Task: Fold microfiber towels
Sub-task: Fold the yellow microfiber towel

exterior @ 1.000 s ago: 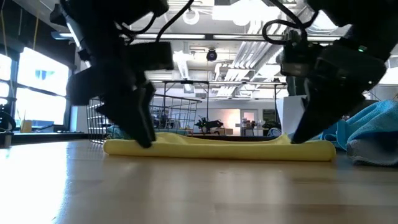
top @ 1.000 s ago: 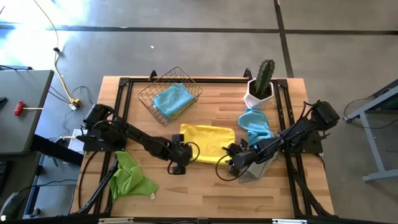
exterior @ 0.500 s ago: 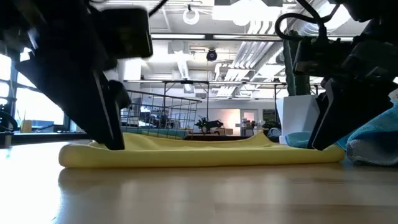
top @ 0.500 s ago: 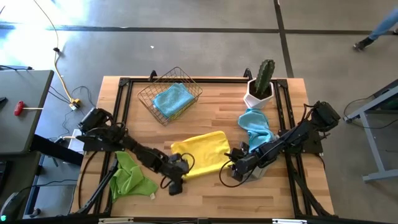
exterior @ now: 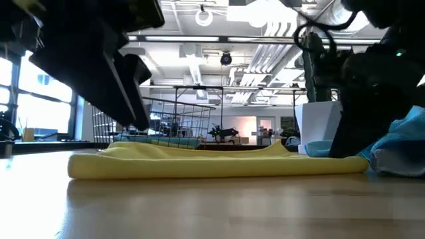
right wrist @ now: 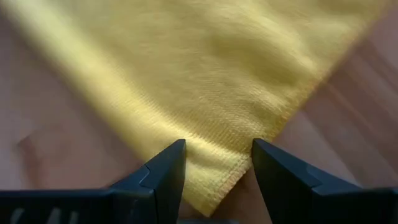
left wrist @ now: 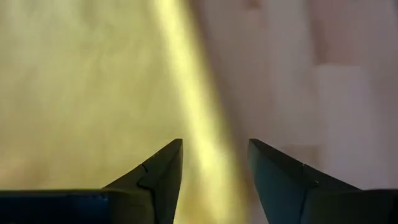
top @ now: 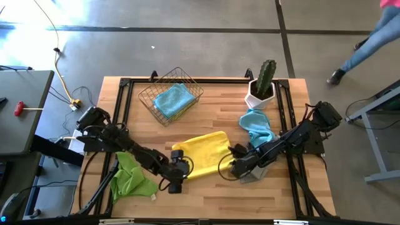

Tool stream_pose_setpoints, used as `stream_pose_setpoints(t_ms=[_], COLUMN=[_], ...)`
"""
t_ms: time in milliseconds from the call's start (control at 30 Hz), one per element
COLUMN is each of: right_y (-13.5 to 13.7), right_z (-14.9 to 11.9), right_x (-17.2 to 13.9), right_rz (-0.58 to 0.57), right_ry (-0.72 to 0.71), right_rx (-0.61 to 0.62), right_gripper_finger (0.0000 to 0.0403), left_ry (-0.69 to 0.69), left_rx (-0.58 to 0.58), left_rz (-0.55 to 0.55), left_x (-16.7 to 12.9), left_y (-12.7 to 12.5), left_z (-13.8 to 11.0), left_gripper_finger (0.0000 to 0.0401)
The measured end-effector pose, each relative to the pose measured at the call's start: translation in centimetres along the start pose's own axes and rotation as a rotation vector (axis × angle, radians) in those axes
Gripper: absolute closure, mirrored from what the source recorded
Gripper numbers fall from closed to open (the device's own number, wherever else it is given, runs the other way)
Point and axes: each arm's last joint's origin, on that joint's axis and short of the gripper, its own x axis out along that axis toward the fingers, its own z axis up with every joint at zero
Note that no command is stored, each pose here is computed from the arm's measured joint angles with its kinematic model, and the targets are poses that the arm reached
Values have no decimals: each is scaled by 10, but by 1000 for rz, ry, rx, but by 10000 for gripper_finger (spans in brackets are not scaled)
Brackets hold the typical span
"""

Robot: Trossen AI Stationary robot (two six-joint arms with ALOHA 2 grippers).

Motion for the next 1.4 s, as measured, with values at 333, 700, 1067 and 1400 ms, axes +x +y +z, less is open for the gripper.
stream_pose_setpoints(t_ms=[333,700,1067,1400], right_y=[-16,-20,-36,-34], right_z=[15,31,46,44], right_x=[5,-16,-10,-10], right_rz=[-69,-20,-141,-121], right_ry=[32,-23,-107,-100], right_rx=[87,43,118,154], right_gripper_finger=[226,226,226,216], left_ry=[174,173,152,143], left_rx=[-60,-146,-147,-167], left_rz=[77,50,59,84], left_x=[25,26,25,25], left_y=[38,35,27,26], left_z=[-9,-18,-21,-22], left_gripper_finger=[229,229,229,229])
